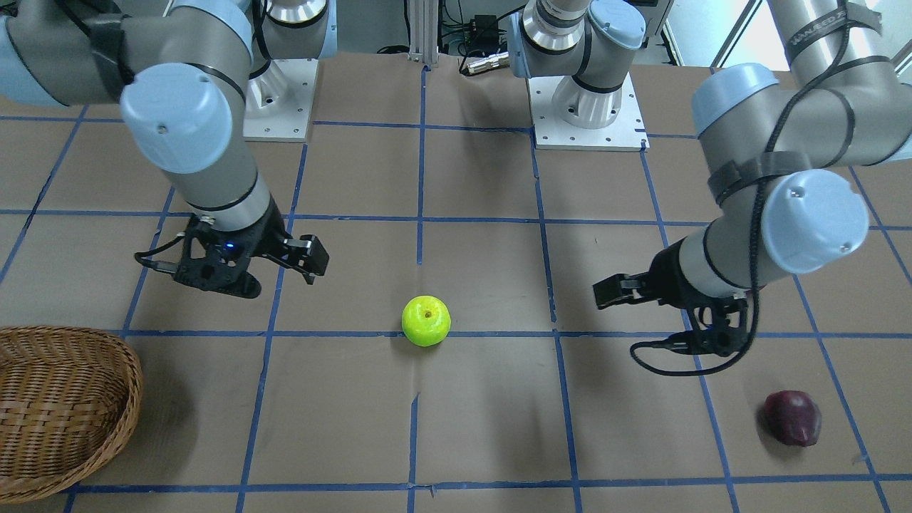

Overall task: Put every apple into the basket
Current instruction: 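Grasp the green apple with the right gripper while the left grasps the red apple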

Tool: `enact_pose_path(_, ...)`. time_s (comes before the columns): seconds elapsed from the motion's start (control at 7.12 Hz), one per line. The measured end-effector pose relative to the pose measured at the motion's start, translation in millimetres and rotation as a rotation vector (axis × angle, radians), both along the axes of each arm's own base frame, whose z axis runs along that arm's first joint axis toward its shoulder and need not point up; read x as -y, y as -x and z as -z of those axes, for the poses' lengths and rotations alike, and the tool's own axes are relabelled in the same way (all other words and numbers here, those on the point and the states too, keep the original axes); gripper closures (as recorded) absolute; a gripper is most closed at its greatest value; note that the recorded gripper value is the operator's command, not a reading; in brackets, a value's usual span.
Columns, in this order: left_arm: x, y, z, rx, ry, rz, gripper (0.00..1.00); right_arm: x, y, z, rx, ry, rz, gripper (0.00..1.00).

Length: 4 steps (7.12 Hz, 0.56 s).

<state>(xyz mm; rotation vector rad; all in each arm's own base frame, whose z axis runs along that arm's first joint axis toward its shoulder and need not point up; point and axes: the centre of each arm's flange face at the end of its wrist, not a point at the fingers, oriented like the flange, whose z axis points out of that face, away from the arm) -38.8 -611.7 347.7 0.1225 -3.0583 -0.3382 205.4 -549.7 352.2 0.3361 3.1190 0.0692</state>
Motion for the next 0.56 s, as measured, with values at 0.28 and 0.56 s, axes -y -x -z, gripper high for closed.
enact_pose_path(0.28, -10.6, -83.4, 9.9, 0.084, -0.059, 0.133, 0.00, -2.6, -65.9, 36.8, 0.016, 0.012, 0.038, 0.00)
enact_pose_path(0.56, -32.3, -173.7, 38.7, 0.071, -0.115, 0.223, 0.00, -8.7, -103.8, 67.7, 0.051, -0.024, 0.044, 0.00)
